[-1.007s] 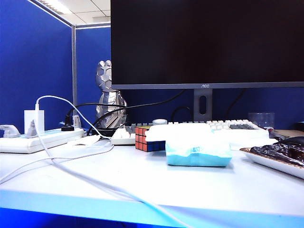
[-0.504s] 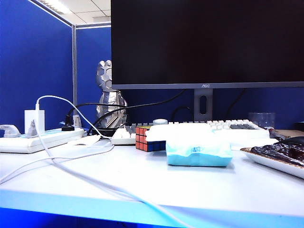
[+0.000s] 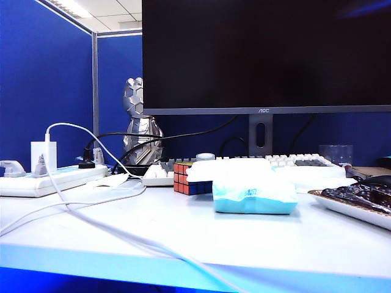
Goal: Pull out a wet wipe from the sky blue wet wipes packet and place it on the table.
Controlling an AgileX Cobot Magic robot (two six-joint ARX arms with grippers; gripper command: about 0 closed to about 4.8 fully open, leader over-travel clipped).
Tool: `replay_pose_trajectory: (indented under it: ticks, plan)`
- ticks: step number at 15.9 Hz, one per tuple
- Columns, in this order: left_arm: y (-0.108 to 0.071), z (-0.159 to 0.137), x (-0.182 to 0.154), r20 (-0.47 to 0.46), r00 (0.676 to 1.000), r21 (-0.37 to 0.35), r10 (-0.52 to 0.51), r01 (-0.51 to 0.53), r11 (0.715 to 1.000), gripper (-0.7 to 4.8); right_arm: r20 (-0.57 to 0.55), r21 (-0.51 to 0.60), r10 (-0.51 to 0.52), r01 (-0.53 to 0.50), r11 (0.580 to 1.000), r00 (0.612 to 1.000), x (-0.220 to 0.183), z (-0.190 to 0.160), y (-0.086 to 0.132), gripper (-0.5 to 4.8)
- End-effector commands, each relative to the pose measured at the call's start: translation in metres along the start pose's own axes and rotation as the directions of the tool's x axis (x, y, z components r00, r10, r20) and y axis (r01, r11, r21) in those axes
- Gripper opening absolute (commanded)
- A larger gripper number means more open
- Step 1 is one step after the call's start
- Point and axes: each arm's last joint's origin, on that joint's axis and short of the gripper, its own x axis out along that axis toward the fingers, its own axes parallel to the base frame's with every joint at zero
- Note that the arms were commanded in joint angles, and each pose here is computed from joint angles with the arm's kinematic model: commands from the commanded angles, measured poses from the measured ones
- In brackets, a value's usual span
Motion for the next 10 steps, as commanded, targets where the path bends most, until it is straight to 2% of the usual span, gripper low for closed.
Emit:
replay_pose_trajectory:
  ticks: [1, 2, 3, 6, 8, 9, 10]
  plan:
    - [0.000, -0.001, 0.000, -0.008, 1.000, -0.008, -0.006, 0.006, 1.000, -0.02, -0.129, 0.144, 0.230, -0.211, 0.967, 0.965, 0.051, 0.007, 0.014, -0.01]
    - [0.000, -0.001, 0.000, -0.008, 1.000, -0.008, -0.006, 0.006, 1.000, -0.02, -0.151, 0.153, 0.289, -0.267, 0.951, 0.945, 0.071, 0.003, 0.015, -0.01]
    - [0.000, -0.001, 0.000, -0.008, 1.000, -0.008, -0.006, 0.006, 1.000, -0.02, -0.186, 0.164, 0.284, -0.256, 0.953, 0.941, 0.088, -0.004, 0.013, -0.01]
    - [0.000, -0.001, 0.000, -0.008, 1.000, -0.008, -0.006, 0.006, 1.000, -0.02, -0.356, 0.177, 0.150, -0.091, 0.980, 0.922, 0.140, -0.032, -0.002, -0.01]
    - [0.000, -0.001, 0.000, -0.008, 1.000, -0.008, -0.006, 0.006, 1.000, -0.02, -0.422, 0.152, 0.132, -0.074, 0.986, 0.897, 0.162, -0.043, -0.008, 0.09]
    - [0.000, -0.001, 0.000, -0.008, 1.000, -0.008, -0.006, 0.006, 1.000, -0.02, -0.442, 0.153, 0.128, -0.066, 0.986, 0.888, 0.172, -0.046, -0.010, 1.15]
    - [0.000, -0.001, 0.000, -0.008, 1.000, -0.008, -0.006, 0.006, 1.000, -0.02, -0.459, 0.158, 0.125, -0.058, 0.986, 0.880, 0.181, -0.049, -0.011, 2.85]
